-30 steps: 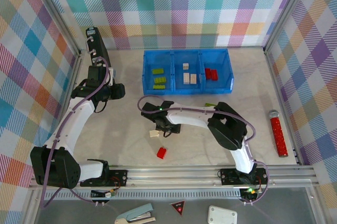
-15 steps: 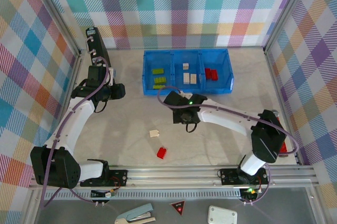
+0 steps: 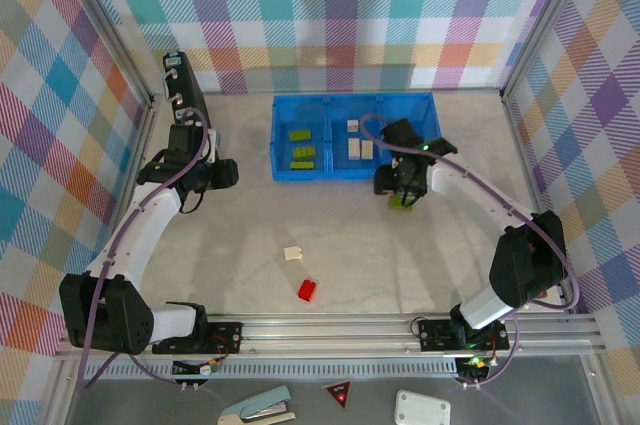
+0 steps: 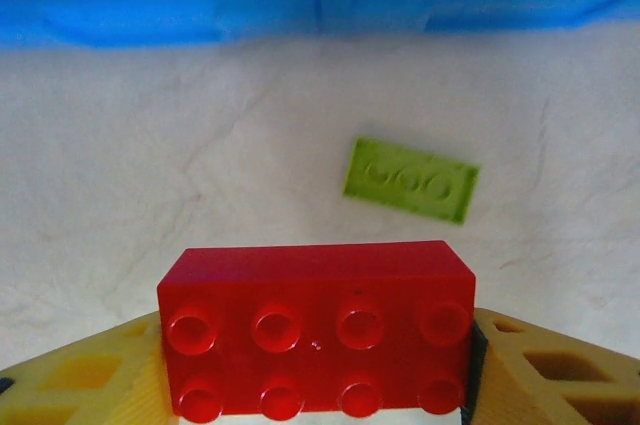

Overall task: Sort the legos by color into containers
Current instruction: Place the lego in the container.

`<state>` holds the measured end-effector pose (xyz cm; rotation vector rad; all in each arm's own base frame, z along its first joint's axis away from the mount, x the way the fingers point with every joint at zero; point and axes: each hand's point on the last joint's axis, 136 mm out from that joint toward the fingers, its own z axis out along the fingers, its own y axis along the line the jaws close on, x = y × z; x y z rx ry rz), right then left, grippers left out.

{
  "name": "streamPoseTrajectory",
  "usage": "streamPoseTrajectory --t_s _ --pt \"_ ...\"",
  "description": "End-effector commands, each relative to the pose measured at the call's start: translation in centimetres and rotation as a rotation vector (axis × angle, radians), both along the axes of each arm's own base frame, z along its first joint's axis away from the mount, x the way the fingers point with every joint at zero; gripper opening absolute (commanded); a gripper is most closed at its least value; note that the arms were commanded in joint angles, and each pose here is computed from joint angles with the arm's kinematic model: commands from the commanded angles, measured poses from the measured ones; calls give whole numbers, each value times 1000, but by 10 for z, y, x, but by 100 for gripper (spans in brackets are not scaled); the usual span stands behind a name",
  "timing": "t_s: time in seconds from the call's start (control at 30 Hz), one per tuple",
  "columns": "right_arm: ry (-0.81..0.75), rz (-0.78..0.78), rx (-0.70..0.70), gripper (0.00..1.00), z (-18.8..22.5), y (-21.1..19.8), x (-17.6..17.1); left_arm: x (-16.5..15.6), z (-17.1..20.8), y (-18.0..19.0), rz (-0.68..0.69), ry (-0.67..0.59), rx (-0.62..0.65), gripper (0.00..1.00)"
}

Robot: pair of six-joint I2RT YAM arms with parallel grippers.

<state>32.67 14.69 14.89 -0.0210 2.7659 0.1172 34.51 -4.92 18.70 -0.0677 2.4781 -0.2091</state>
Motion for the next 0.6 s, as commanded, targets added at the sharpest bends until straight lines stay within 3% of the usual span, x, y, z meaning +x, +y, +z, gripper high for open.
streamPoseTrajectory --t_s 0.0,0.27,0.57 --pt "0 76 46 59 11 -1 22 2 -1 5 11 8 15 51" --pt "1 46 49 59 16 -27 78 3 -5 6 11 22 22 51" --pt "20 13 30 59 5 -45 112 2 -6 9 18 23 39 51"
